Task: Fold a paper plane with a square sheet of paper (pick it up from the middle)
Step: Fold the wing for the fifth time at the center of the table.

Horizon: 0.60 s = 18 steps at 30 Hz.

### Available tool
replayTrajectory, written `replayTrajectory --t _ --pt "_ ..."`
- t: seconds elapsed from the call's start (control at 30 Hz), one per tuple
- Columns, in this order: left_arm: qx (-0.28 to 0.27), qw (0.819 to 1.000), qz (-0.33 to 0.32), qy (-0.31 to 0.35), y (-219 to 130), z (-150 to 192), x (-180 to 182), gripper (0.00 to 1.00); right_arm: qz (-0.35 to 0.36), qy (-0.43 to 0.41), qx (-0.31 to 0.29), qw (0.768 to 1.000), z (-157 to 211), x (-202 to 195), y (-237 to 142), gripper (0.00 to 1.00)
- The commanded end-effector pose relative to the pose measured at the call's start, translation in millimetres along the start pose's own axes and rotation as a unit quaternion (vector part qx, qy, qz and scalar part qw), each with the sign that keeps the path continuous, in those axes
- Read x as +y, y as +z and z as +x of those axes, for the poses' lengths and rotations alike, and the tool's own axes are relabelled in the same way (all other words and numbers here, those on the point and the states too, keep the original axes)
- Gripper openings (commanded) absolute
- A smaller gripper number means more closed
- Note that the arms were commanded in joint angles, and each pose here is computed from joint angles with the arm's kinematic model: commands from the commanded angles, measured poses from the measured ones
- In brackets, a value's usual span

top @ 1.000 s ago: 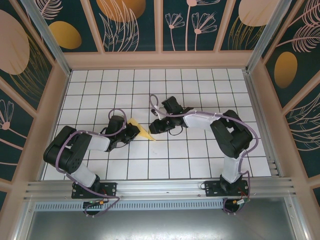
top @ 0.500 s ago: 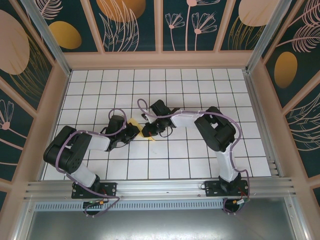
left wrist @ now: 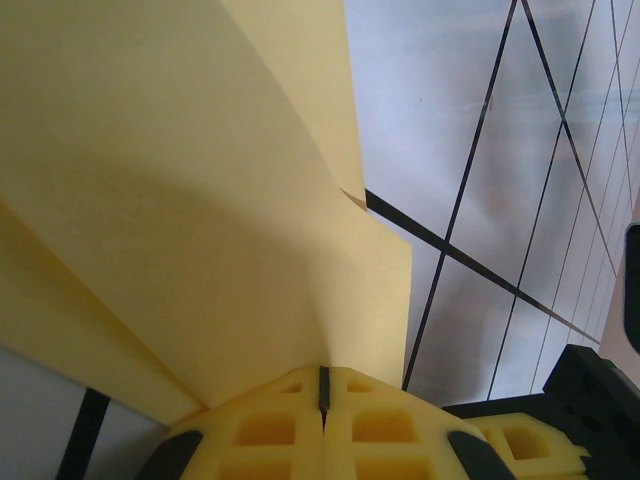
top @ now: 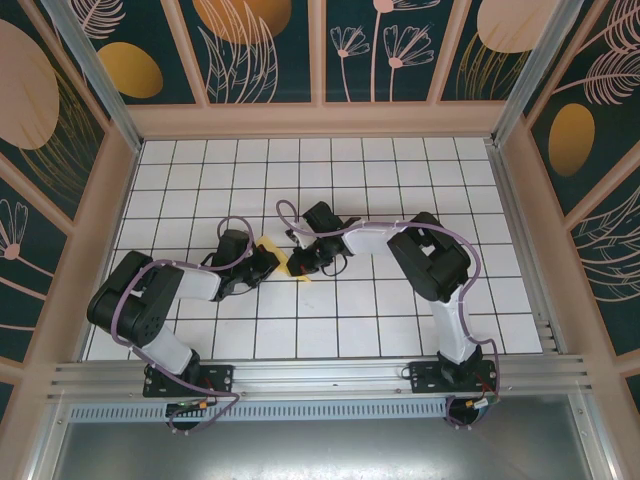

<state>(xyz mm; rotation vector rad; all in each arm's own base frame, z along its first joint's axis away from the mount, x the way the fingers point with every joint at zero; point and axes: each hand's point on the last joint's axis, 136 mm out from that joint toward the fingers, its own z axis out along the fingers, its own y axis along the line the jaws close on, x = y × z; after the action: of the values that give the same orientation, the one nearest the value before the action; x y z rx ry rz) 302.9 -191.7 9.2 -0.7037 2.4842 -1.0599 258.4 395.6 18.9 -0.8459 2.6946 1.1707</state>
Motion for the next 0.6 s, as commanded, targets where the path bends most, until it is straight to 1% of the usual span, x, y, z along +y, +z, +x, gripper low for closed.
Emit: replayTrajectory --t 0.0,0.13,0.2,0.57 --pt "-0.006 0.986 -0.166 -0.029 -2.7 12.3 88.7 0.05 0.023 0.026 0.041 0.999 32.6 -23.2 -2.7 0.0" --pt "-0.01 0.983 -0.18 -0.034 -4.8 12.5 95.0 0.04 0.018 0.022 0.05 0.998 44.8 -24.1 -5.7 0.0" --pt "-0.006 0.98 -0.196 -0.04 -4.4 16.1 105.3 0.03 0.016 0.021 0.056 0.998 50.9 -23.8 -6.9 0.0" --pt "-0.009 0.978 -0.204 -0.045 -6.6 17.3 110.3 0.01 0.023 0.035 0.083 0.996 89.1 -32.3 -16.5 0.0"
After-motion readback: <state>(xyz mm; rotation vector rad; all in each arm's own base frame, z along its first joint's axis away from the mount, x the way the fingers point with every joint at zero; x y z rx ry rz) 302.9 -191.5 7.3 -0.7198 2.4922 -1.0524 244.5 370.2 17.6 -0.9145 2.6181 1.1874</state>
